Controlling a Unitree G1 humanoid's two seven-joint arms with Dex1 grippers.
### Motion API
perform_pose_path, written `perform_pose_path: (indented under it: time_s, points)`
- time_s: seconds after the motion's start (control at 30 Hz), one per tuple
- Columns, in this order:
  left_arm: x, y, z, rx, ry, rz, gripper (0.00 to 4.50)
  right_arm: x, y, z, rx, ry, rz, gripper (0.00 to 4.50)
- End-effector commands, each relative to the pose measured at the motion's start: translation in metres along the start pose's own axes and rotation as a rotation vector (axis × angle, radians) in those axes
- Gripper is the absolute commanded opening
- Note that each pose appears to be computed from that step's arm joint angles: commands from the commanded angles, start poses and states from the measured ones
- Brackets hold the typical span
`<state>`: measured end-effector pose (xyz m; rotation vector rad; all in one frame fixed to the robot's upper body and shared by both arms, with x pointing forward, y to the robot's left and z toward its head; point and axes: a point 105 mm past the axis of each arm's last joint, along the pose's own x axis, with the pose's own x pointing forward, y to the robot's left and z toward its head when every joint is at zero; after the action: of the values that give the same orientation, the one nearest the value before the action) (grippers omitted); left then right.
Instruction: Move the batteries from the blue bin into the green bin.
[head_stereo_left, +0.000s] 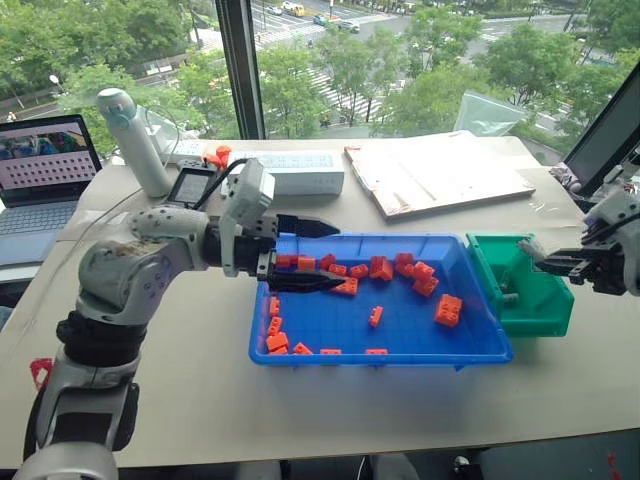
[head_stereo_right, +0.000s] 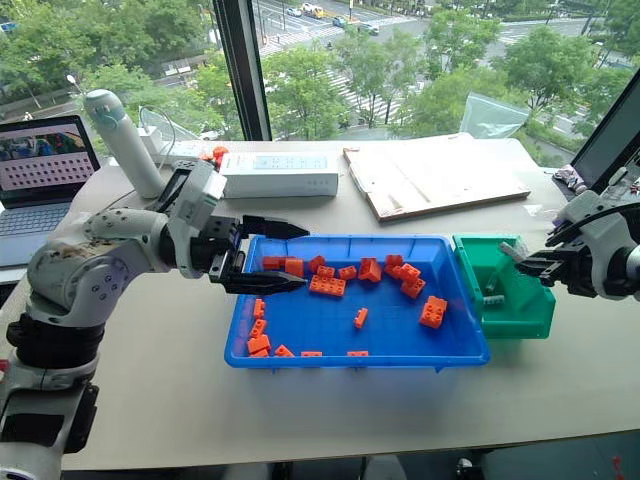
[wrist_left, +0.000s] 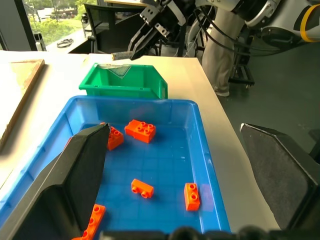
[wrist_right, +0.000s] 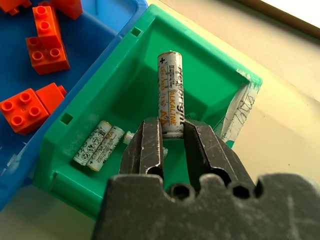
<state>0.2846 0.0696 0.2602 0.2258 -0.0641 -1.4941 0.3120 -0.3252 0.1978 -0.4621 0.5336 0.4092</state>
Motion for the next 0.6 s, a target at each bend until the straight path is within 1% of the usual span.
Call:
perform_pose_path:
  time_s: [0.03, 0.07, 0.1, 0.13, 0.23, 0.33, 0.4, 0.5, 0.53, 0.6]
  points:
    - [0.002, 0.01, 0.014, 0.112, -0.015, 0.084, 4.5, -0.004, -0.004, 0.001, -0.02, 0.002, -0.036, 2.51]
    - [0.002, 0.012, 0.014, 0.121, -0.015, 0.097, 4.5, -0.005, -0.004, 0.003, -0.021, -0.004, -0.037, 2.77]
    - [0.002, 0.016, 0.015, 0.136, -0.019, 0.134, 4.5, -0.007, -0.006, 0.011, -0.017, -0.032, -0.041, 3.24]
    - [0.002, 0.02, 0.016, 0.148, -0.023, 0.171, 4.5, -0.01, -0.009, 0.019, -0.013, -0.064, -0.045, 3.53]
    - [-0.002, 0.023, 0.015, 0.159, -0.014, 0.234, 4.5, -0.025, -0.028, 0.045, -0.095, -0.208, -0.122, 4.47]
    - [-0.017, 0.019, 0.005, 0.143, 0.03, 0.266, 4.5, -0.05, -0.047, 0.056, -0.047, -0.385, -0.157, 4.47]
    - [-0.026, 0.021, 0.0, 0.134, 0.047, 0.304, 4.5, -0.054, -0.045, 0.058, -0.068, -0.476, -0.134, 4.47]
    - [-0.041, 0.027, -0.004, 0.149, 0.077, 0.407, 4.5, -0.045, -0.035, 0.056, 0.006, -0.624, -0.117, 4.47]
    - [-0.044, 0.029, -0.002, 0.15, 0.069, 0.446, 4.5, -0.041, -0.031, 0.051, 0.024, -0.648, -0.118, 4.47]
    - [-0.048, 0.033, 0.006, 0.144, 0.024, 0.501, 4.5, -0.032, -0.026, 0.038, 0.027, -0.636, -0.128, 4.47]
